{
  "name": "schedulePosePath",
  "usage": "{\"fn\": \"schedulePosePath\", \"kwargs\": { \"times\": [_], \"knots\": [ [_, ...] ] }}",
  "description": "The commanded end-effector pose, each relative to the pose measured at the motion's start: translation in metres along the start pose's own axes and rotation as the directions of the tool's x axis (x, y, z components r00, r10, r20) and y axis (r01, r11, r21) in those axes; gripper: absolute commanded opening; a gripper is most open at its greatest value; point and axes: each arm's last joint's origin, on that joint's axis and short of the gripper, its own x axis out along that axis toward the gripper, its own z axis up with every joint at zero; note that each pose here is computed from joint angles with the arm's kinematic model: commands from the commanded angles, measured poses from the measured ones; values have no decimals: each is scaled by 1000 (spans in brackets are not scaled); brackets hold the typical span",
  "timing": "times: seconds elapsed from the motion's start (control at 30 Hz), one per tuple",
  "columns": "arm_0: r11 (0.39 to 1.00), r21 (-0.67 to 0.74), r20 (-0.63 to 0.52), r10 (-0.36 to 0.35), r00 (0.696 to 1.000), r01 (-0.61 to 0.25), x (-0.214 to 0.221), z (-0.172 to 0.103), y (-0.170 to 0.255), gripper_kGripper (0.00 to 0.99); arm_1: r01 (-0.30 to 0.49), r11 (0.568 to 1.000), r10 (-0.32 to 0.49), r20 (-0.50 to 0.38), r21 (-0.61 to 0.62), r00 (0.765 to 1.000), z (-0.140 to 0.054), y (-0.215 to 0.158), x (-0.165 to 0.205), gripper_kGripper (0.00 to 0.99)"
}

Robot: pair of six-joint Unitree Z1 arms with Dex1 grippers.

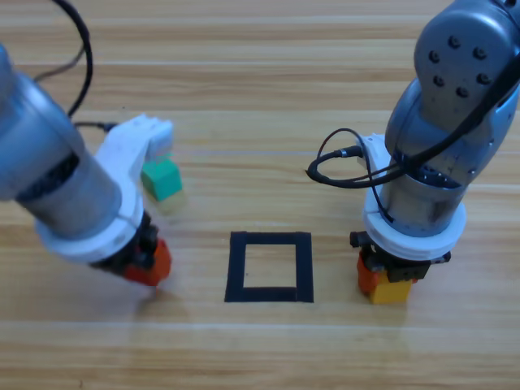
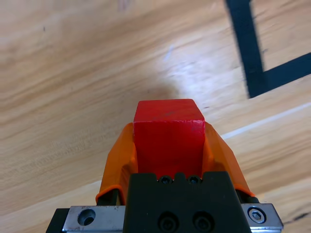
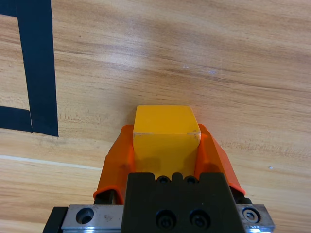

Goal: Stack the blocks in the rectangular block: red at the bottom, yellow in the middle, green on top

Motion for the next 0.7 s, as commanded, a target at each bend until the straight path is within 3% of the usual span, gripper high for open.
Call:
{"fn": "schedulePosePath", "kwargs": {
  "times": [0.03, 0.33, 0.7],
  "knots": [
    [998, -10, 22, -69, 997, 69, -30, 21, -20, 63, 11, 999, -12, -42, -35, 999, -8, 1, 4, 0],
    [995, -65, -1, -77, 997, 77, -26, 35, -86, 63, -10, 1000, 12, 102, -19, 995, -17, -19, -67, 0],
    [980, -173, 10, -97, 995, 97, -25, 38, -103, 63, -11, 999, 14, 112, -32, 994, -17, -20, -74, 0]
  ]
}}
